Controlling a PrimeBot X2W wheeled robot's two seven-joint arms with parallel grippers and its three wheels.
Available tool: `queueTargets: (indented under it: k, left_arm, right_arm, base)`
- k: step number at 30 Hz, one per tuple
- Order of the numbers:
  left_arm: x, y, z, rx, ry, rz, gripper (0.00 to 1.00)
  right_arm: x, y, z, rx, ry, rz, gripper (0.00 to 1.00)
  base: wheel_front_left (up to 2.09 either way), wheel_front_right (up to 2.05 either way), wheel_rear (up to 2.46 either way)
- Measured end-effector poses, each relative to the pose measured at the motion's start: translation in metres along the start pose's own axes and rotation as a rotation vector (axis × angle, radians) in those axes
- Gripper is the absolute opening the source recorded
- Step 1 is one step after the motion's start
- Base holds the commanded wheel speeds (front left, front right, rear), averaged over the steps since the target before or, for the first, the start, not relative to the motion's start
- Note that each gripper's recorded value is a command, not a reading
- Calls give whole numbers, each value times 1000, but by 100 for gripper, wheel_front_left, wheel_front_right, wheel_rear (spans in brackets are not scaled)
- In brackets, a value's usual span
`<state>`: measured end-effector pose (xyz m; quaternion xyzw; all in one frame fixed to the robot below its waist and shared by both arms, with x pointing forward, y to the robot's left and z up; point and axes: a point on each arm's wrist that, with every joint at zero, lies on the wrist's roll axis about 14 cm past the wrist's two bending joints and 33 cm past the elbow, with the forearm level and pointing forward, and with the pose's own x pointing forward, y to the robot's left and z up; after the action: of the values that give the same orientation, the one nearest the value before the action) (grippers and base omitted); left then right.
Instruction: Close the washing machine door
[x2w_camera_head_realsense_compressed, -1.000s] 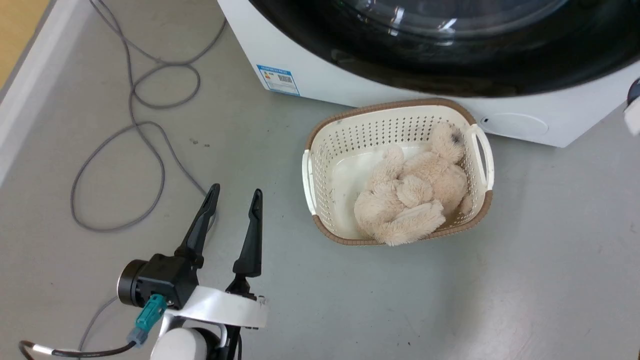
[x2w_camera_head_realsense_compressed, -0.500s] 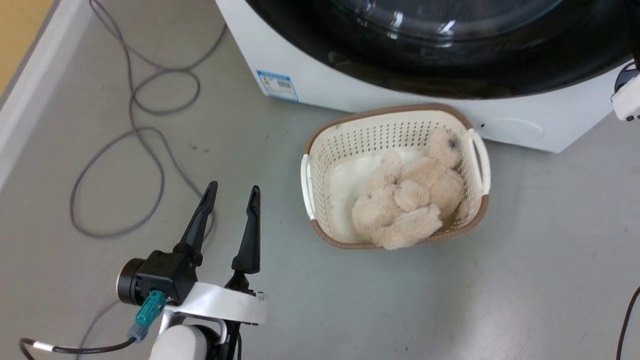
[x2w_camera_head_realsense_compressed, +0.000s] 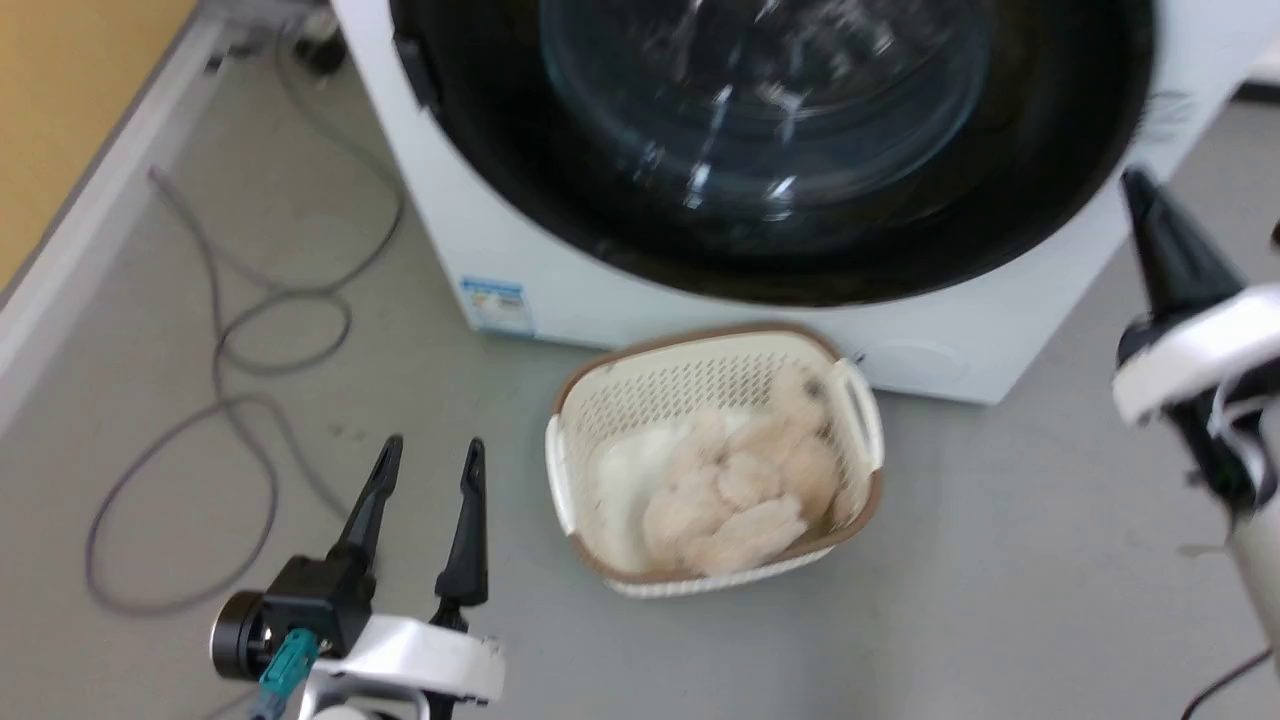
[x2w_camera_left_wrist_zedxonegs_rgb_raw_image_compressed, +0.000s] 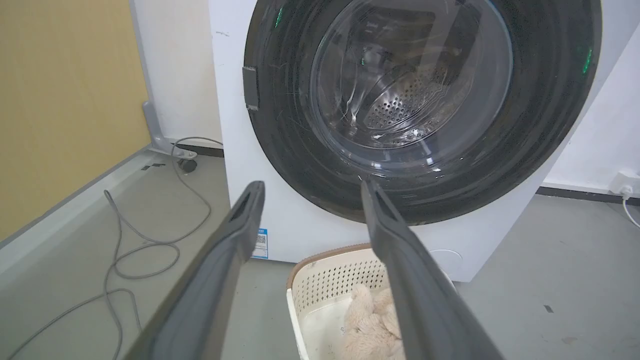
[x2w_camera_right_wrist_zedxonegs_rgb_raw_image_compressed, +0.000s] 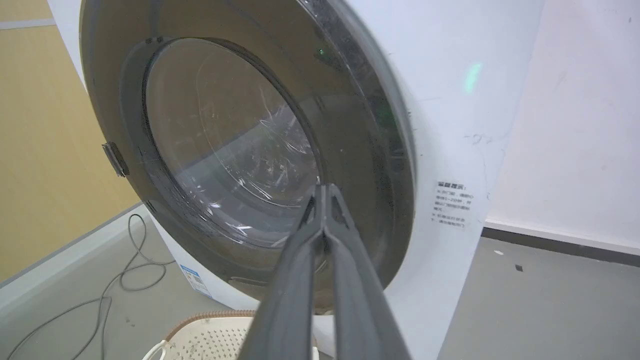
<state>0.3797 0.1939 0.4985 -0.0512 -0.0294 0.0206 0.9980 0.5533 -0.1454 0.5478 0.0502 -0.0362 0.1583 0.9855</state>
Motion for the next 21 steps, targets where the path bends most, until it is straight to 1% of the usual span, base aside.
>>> queueTargets:
  k: [5, 10, 13, 17, 21]
  left_arm:
    - [-8, -6, 7, -5, -21, -18, 100]
    - [-13, -12, 12, -8, -36, -37, 100]
    - [-16, -15, 12, -5, -36, -47, 100]
    - [-20, -18, 11, -6, -30, -57, 100]
    - [-23, -19, 10, -6, -28, -61, 100]
  right_arm:
    - [-43, -1, 15, 24, -48, -26, 0]
    - [-86, -6, 24, 47, -99, -86, 0]
    - [-111, -6, 20, 63, -109, -124, 0]
    - [-141, -4, 12, 58, -107, -171, 0]
    - [-164, -1, 5, 68, -107, -218, 0]
  base:
    - [0, 0, 0]
    - [0, 0, 0]
    - [0, 0, 0]
    - [0, 0, 0]
    - [0, 0, 0]
